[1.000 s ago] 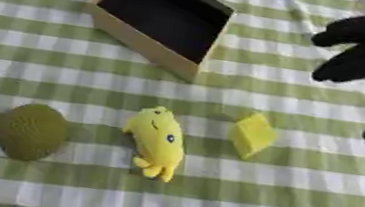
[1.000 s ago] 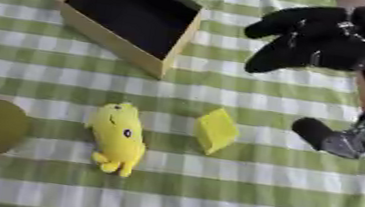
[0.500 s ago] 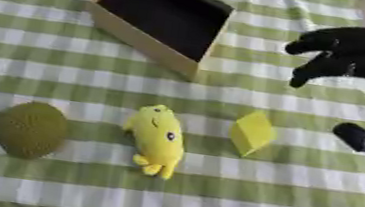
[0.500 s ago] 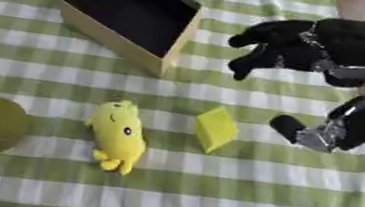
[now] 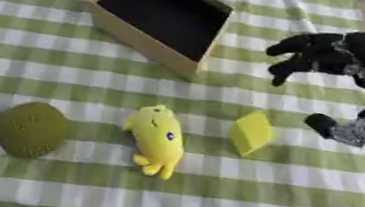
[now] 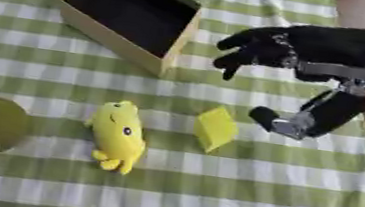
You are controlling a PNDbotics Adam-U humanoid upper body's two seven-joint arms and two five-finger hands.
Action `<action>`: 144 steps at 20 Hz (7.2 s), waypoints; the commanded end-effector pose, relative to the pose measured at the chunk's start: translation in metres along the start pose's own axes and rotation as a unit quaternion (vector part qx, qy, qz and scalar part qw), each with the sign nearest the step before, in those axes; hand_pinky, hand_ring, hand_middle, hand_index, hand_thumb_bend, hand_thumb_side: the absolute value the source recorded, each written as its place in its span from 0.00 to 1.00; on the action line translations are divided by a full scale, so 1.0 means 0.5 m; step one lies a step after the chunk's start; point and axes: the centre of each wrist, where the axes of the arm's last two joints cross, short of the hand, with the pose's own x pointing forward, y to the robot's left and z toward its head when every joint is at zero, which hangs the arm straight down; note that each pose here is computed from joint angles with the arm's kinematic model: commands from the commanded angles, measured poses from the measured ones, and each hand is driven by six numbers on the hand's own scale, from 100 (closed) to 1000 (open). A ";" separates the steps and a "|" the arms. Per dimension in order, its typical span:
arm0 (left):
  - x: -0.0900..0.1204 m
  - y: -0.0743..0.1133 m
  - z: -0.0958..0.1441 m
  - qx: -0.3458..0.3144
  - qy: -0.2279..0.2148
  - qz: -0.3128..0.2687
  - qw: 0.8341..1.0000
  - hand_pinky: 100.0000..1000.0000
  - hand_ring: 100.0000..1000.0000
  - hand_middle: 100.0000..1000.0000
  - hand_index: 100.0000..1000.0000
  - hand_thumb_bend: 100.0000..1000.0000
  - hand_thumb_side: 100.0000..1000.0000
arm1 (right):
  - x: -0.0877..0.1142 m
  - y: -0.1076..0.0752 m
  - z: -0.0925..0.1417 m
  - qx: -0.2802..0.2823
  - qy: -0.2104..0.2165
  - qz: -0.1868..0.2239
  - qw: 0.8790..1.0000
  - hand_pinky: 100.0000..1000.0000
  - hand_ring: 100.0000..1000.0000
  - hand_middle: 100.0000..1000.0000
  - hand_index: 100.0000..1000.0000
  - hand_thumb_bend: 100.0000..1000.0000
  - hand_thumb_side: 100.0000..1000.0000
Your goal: Pick up objects on the table and place them in the box.
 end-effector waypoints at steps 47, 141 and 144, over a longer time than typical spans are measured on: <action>0.003 -0.008 0.001 -0.017 0.013 0.011 1.000 0.65 0.76 0.66 0.80 0.00 0.53 | -0.032 0.075 -0.035 0.215 -0.080 0.096 0.969 1.00 1.00 0.82 1.00 0.23 0.48; -0.008 -0.019 0.019 -0.036 0.050 0.029 0.998 0.63 0.75 0.66 0.80 0.00 0.53 | -0.028 -0.034 -0.027 0.033 -0.085 0.079 0.993 0.98 1.00 0.34 0.71 0.00 0.22; -0.007 -0.018 0.018 -0.036 0.048 0.029 0.998 0.63 0.75 0.66 0.80 0.00 0.53 | -0.039 -0.067 -0.033 0.012 -0.089 0.078 0.993 0.96 1.00 0.33 0.70 0.00 0.23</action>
